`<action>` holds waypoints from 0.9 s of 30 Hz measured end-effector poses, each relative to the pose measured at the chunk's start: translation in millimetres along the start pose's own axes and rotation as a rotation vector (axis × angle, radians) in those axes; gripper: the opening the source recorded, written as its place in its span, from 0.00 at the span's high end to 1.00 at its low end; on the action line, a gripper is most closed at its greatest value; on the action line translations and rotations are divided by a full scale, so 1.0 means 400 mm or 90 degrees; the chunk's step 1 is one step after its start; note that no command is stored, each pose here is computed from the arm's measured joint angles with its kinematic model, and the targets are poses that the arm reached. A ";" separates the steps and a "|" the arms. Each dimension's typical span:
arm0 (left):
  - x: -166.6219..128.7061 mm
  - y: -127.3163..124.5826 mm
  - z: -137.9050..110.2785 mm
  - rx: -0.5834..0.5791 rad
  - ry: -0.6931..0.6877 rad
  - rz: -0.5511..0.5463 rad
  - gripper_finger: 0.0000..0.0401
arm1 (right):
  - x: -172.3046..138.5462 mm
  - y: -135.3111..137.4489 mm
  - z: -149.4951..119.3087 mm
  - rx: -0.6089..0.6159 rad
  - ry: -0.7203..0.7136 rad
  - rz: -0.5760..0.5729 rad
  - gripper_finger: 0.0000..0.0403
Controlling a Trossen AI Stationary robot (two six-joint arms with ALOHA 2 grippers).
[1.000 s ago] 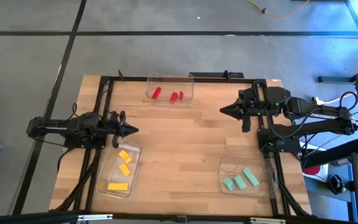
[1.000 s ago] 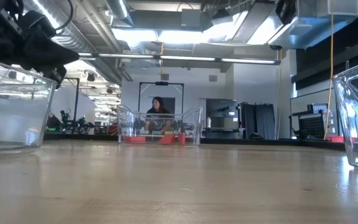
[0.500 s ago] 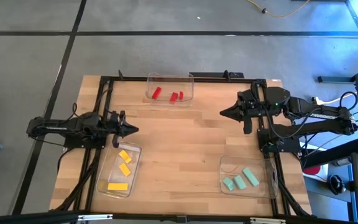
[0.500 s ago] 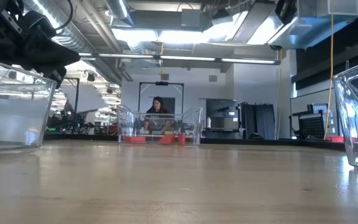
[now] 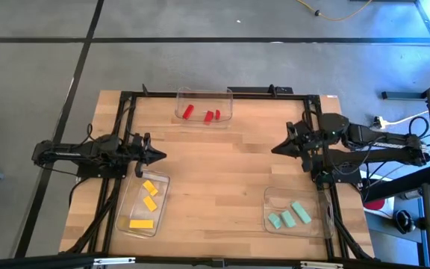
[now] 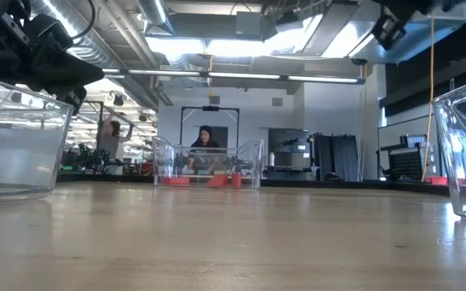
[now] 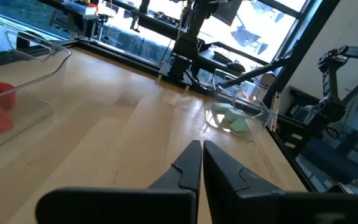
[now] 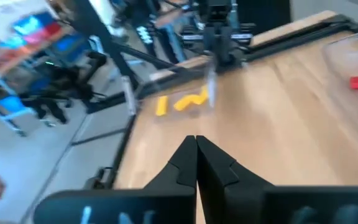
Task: Sort & place blocks by color
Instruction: Return to Home Position
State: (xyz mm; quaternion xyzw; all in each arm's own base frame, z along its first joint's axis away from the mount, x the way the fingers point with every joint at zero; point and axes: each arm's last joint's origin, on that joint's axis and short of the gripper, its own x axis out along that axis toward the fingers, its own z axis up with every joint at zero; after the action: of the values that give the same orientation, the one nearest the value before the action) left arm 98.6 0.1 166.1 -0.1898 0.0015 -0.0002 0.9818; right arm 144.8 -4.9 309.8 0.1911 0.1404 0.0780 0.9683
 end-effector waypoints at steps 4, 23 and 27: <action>0.000 0.000 0.000 0.000 0.000 0.000 1.00 | -0.020 -0.009 -0.057 0.011 -0.049 0.061 1.00; 0.000 0.000 0.000 0.000 0.000 0.000 0.94 | -0.121 -0.041 -0.219 -0.012 -0.266 0.024 1.00; 0.000 0.000 0.000 0.000 -0.001 0.000 0.95 | -0.114 -0.044 -0.223 -0.024 -0.245 0.016 1.00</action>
State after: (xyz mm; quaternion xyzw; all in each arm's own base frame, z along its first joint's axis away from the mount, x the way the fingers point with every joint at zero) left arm 98.8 0.1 165.9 -0.1899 0.0008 0.0003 0.9818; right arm 76.3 0.9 234.7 0.1861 -0.0514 0.0547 0.9797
